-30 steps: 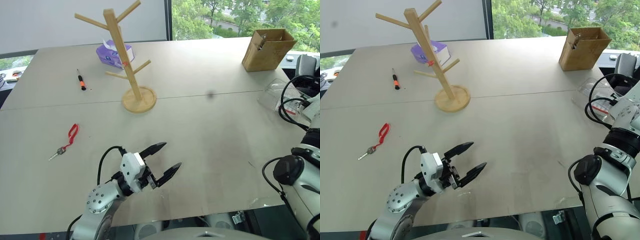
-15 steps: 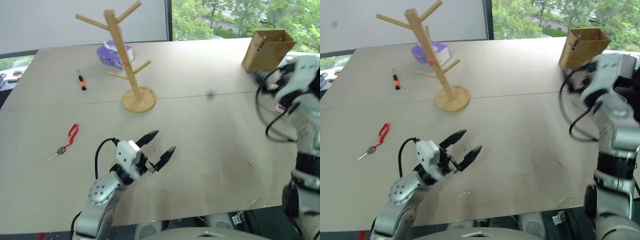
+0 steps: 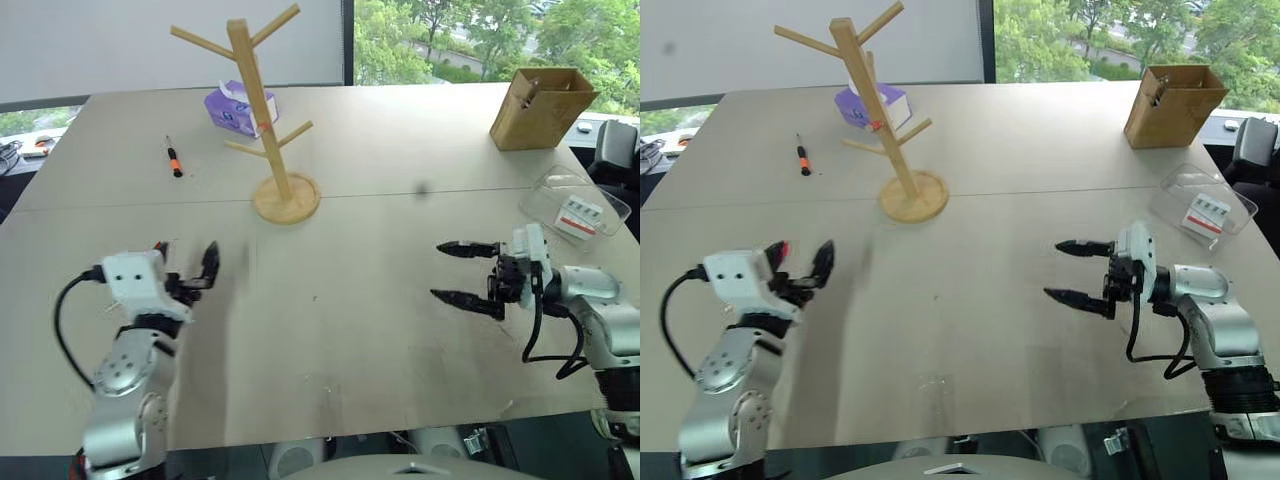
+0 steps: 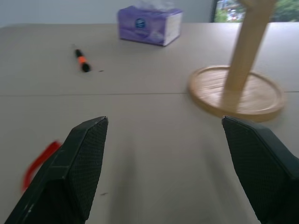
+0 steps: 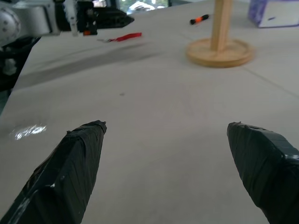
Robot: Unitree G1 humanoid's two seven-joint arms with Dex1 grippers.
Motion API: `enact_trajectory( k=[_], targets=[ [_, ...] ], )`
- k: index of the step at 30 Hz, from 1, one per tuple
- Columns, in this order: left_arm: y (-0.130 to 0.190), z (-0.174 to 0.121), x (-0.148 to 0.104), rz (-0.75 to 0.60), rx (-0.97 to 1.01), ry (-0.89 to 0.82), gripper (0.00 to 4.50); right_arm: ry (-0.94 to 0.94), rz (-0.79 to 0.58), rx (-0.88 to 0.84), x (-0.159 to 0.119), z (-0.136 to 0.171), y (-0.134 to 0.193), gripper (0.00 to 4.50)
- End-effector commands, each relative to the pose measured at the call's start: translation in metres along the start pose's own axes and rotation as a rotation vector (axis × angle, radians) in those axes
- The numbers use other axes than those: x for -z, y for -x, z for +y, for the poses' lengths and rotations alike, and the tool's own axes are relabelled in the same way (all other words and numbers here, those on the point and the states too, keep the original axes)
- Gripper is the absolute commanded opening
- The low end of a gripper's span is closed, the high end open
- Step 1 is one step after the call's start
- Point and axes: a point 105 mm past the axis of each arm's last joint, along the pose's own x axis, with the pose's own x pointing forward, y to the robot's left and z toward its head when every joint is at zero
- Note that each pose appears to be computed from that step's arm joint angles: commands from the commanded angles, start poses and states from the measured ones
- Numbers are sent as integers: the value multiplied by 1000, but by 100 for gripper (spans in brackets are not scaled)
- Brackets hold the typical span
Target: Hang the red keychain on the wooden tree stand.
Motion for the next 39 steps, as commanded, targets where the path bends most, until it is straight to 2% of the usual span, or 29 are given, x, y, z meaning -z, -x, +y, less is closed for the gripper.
enact_trajectory(
  k=[1,3,6,10,25,28,35,39],
  targets=[
    [3,29,3,36,-94,-48,402,77,39,-76,13,0,4,446],
    [3,39,8,60,-121,-38,402,87,53,-85,22,-1,5,446],
    [0,52,14,83,-136,-45,402,94,-3,-52,30,-6,4,446],
    [-6,56,18,105,-123,-52,402,116,-17,-30,37,-7,2,446],
    [-26,62,51,273,-76,-77,402,146,-65,61,27,-10,-1,446],
    [-27,61,50,268,-72,-73,328,145,-67,66,27,-9,-1,450],
    [-23,57,51,270,-55,-70,3,141,-69,65,25,-8,0,450],
    [-20,55,50,265,-55,-71,3,148,-82,68,20,-10,0,450]
  ],
)
